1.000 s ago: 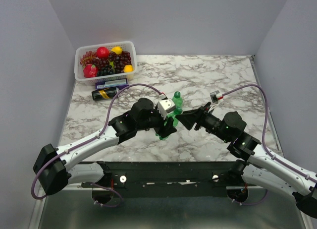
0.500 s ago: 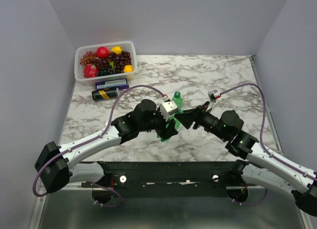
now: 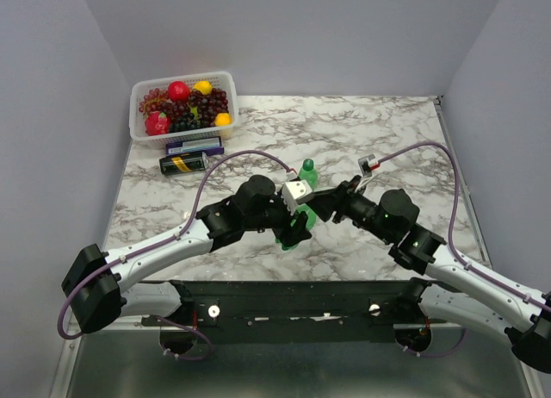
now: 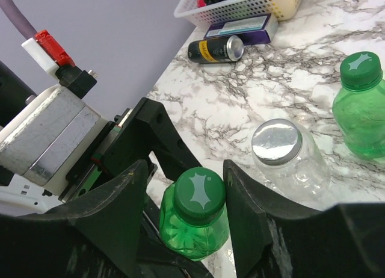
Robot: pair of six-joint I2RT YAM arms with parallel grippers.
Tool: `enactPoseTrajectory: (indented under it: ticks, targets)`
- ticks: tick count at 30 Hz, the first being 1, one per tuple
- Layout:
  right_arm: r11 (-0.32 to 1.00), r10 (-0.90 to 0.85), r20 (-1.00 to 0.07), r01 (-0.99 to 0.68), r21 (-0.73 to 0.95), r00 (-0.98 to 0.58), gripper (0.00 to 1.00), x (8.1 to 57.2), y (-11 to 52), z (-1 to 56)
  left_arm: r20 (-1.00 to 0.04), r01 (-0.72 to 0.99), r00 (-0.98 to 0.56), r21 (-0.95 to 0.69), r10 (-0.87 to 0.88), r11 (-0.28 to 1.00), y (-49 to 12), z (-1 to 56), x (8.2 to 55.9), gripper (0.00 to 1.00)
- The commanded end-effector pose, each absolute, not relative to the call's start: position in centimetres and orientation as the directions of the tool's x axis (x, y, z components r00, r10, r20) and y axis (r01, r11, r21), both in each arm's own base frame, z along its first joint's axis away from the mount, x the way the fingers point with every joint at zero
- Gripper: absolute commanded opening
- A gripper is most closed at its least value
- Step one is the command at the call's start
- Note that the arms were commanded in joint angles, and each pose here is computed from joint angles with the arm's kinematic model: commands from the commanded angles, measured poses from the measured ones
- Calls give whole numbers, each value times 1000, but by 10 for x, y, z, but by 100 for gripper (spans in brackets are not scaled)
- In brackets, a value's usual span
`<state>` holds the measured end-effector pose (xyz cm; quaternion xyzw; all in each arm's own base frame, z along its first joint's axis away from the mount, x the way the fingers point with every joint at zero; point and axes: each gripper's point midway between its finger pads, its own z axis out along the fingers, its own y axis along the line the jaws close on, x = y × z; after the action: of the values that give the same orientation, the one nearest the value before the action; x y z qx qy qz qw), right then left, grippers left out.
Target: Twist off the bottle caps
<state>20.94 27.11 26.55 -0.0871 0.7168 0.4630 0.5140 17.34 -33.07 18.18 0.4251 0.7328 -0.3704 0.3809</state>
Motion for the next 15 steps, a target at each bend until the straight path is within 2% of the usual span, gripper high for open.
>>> enactPoseTrajectory:
  ticks: [1, 2, 3, 6, 15]
  targets:
    - [481, 386, -817, -662, 575, -429, 49, 202, 281, 296, -892, 921, -322, -217, 317, 325, -338, 197, 170, 2]
    - [487, 383, -819, -660, 572, -427, 45, 203, 280, 293, -893, 924, -320, -219, 317, 315, -338, 197, 169, 2]
    - [488, 382, -819, -659, 572, -428, 36, 202, 280, 292, -895, 926, -317, -220, 315, 307, -339, 198, 167, 2]
    - [508, 359, -846, -678, 532, -394, 26, 203, 277, 287, -901, 937, -307, -229, 308, 263, -340, 203, 160, 2]
    - [335, 237, -937, -883, 328, -258, 22, 166, 274, 307, -922, 961, -276, -273, 269, 51, -346, 223, 129, 2]
